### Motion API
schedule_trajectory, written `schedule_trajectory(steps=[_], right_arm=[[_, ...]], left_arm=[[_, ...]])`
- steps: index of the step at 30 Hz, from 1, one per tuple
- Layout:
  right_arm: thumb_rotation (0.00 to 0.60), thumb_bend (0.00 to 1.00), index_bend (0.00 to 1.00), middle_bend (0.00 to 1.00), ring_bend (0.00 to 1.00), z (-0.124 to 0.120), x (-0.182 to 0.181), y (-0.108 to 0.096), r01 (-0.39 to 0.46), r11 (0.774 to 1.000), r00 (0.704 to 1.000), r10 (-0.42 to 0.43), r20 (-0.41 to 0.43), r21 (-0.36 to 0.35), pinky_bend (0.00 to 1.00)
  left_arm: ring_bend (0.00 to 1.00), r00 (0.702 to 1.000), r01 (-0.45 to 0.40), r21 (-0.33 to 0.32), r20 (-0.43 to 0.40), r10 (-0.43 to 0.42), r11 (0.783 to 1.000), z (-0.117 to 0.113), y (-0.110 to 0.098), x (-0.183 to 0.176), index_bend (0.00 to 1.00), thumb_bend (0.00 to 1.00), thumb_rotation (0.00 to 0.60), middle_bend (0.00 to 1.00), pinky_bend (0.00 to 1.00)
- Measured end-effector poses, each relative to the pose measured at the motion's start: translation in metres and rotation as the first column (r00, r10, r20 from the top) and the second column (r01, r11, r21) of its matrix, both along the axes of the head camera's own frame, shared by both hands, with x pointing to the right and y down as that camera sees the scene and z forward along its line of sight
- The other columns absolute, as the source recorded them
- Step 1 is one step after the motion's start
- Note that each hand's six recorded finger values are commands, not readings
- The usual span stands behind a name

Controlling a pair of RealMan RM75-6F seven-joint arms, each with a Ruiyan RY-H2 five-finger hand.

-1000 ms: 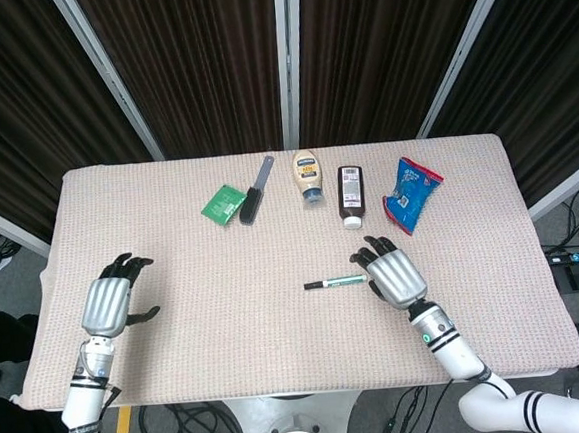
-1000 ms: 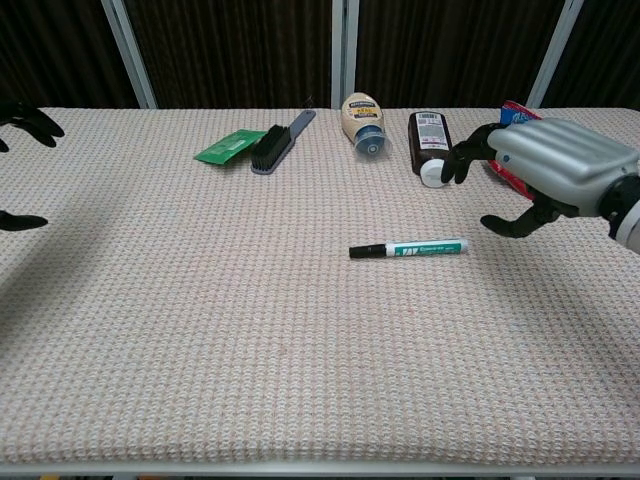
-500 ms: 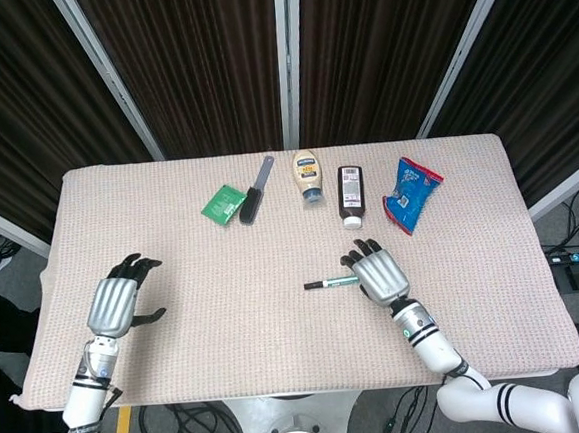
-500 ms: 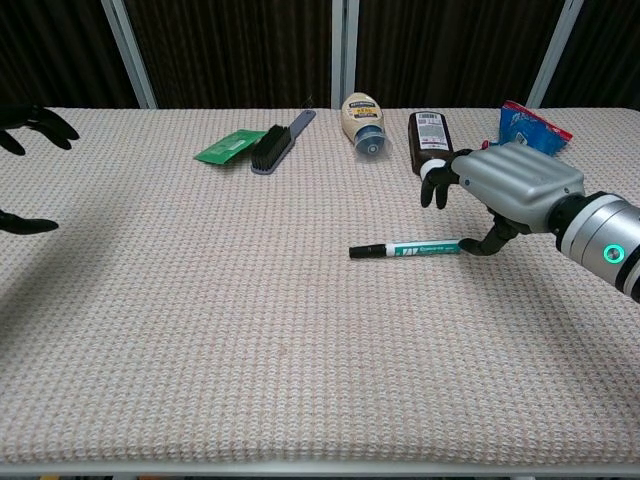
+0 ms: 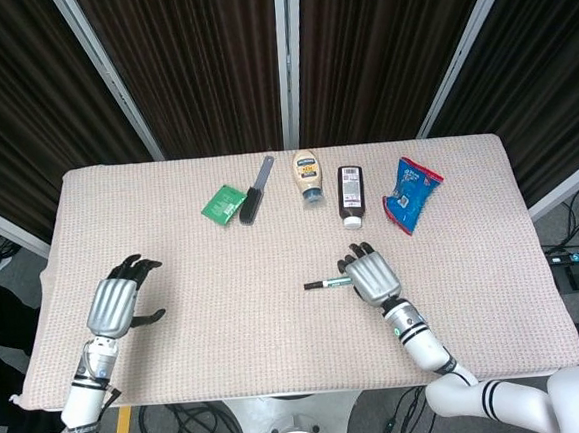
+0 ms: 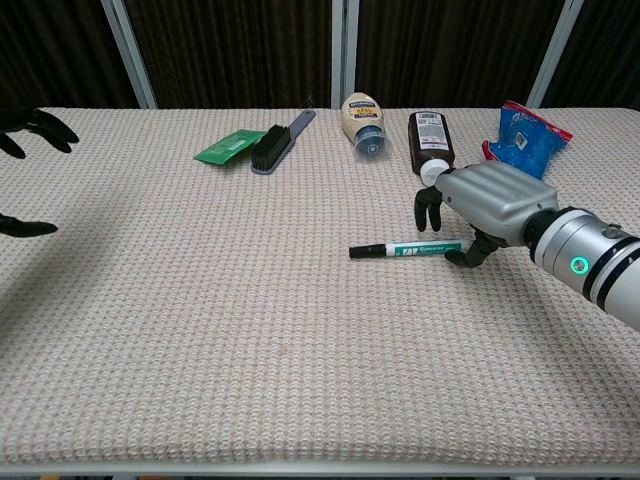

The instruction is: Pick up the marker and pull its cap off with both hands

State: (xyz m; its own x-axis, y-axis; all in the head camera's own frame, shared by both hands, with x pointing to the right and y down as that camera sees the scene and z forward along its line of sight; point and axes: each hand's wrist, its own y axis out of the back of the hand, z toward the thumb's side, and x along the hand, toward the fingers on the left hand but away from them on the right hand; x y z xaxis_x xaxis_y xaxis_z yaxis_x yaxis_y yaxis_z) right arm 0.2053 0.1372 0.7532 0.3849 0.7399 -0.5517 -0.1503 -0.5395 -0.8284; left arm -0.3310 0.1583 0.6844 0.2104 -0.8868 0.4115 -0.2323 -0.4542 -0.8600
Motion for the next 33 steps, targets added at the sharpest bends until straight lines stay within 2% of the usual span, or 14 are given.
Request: schedule_trajectory(steps=[18,33], right_arm=[[0.6,0.21,0.47,0.45,0.19,0.009,-0.002,0.001,-0.009,1.0,1.0,0.009,-0.02,-0.005,0.21],[0.6,0.22,0.55,0.52,0.24,0.01,-0.004,0.0,-0.015,1.0,1.0,0.015,-0.018,0.0,0.21]], left_arm=[[0.13,1.0,-0.011,-0.007,-0.001,0.011,1.0,0.004,0.002,0.002,0.25,0.02,0.6,0.26,0.29],[0.13,1.0,-0.008,-0.024,-0.003,0.008,1.0,0.006,0.004,0.002,0.25,0.02,0.6,0.26,0.29]])
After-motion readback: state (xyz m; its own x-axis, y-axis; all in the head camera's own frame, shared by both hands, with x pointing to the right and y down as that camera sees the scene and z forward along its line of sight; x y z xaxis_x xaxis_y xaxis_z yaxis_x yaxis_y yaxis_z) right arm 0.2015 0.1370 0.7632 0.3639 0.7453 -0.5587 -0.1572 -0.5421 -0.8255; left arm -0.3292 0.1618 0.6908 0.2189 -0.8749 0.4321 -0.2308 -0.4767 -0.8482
